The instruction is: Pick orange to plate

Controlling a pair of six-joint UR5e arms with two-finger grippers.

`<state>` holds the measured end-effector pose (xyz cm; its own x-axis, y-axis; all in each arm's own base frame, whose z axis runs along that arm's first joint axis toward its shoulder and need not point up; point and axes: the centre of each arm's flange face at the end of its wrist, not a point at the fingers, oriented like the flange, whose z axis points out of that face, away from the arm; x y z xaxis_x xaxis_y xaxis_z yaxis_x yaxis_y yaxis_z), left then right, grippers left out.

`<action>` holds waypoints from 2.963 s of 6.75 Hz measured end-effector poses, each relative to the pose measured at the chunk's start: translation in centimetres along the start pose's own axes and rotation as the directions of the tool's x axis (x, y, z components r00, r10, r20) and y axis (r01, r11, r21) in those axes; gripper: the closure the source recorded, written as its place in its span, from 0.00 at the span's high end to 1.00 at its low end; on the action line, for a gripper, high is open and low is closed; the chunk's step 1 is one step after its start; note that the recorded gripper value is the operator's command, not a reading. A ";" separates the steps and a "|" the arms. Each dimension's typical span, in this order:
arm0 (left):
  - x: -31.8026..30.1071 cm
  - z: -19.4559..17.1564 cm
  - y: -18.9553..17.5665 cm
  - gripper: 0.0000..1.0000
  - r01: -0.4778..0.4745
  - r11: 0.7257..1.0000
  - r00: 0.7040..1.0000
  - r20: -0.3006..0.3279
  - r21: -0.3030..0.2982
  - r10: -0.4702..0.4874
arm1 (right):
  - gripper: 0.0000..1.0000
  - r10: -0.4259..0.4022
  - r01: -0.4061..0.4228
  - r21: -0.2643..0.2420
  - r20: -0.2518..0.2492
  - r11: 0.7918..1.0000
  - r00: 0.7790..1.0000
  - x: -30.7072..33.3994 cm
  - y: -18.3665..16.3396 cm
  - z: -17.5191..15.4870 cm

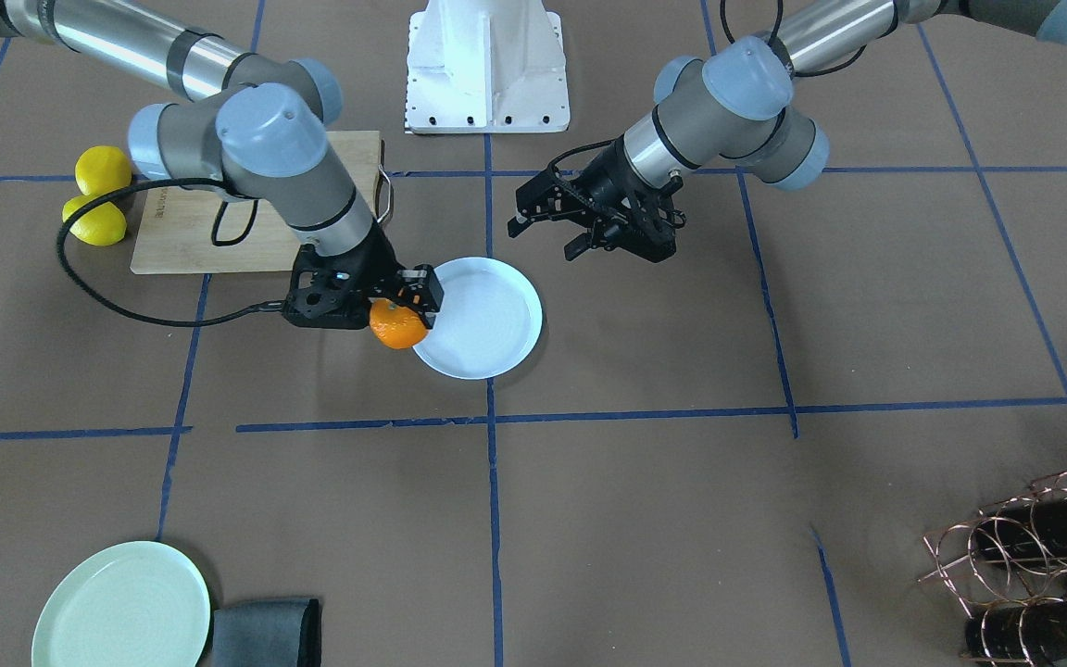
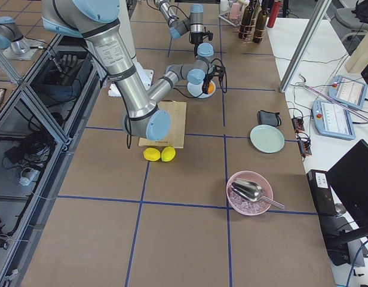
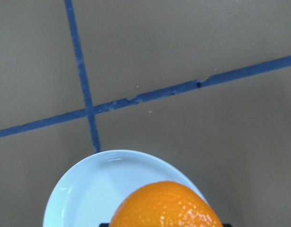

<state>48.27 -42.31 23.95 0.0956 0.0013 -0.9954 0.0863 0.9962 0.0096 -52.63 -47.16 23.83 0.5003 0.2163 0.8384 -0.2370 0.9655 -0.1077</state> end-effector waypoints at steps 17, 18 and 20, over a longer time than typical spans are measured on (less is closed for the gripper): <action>-31.2 -41.2 -12.7 0.99 -0.523 0.850 0.743 0.458 -0.056 0.488 | 1.00 -0.249 0.249 -0.015 -0.099 0.968 0.963 41.1 -16.5 -22.5; -33.7 -46.1 -13.5 0.99 -0.518 0.847 0.692 0.523 -0.121 0.498 | 1.00 -0.315 0.312 -0.042 -0.152 0.949 0.937 46.1 -17.9 -25.3; -36.8 -50.1 -13.1 1.00 -0.391 0.899 0.696 0.576 -0.199 0.430 | 1.00 -0.387 0.367 -0.134 -0.190 0.921 0.902 53.1 -18.5 -29.6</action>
<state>-6.08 -51.08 55.67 0.6743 0.3790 -0.6337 -0.1569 0.9122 0.3786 3.00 -49.29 54.57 0.7015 -0.1512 0.6964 0.0770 0.9876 0.1368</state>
